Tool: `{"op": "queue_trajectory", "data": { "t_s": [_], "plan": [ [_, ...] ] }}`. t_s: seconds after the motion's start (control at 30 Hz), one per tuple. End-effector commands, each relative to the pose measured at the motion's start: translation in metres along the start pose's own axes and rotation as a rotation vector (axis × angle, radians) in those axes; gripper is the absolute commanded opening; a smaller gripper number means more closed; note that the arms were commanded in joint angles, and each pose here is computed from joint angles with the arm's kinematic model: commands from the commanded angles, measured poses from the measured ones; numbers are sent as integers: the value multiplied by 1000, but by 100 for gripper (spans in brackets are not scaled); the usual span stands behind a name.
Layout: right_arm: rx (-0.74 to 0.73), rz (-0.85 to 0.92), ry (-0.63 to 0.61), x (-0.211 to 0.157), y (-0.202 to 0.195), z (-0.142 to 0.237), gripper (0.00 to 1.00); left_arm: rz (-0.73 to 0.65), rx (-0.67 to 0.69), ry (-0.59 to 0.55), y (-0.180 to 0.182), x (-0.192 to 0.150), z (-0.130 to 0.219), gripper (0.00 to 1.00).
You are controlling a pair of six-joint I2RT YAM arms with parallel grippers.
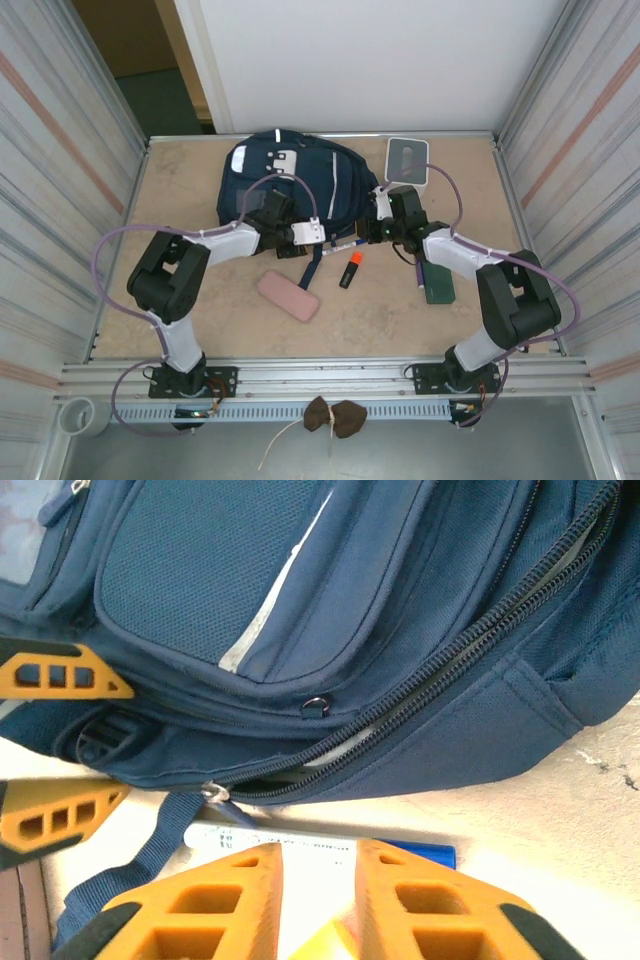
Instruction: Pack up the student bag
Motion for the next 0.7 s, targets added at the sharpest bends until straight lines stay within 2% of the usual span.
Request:
{"op": "queue_trajectory", "data": {
  "t_s": [0.0, 0.17, 0.27, 0.43, 0.67],
  "plan": [
    [-20, 30, -30, 3, 0, 15, 31, -33, 54, -28, 13, 11, -1, 37],
    [-37, 106, -63, 10, 4, 25, 42, 29, 22, -105, 18, 22, 17, 1],
    [-51, 175, -88, 14, 11, 27, 51, 106, 11, -179, 29, 27, 36, 0],
    [-102, 366, -173, 17, 36, 25, 62, 248, -55, -289, 54, 37, 72, 0],
    [-206, 657, -259, 20, 68, 10, 67, 317, -128, -358, 70, 41, 96, 0]
  ]
}}
Point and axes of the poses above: each hand's point on the last joint's axis, 136 mm out from that joint toward the fingers, its own z axis back along the fingers, its own y axis along the line the jaws close on, x = y × z, the point moved 6 cm from there along z, back along the fingers, and after that the axes turned 2 degrees about z, right-handed, at the moved point
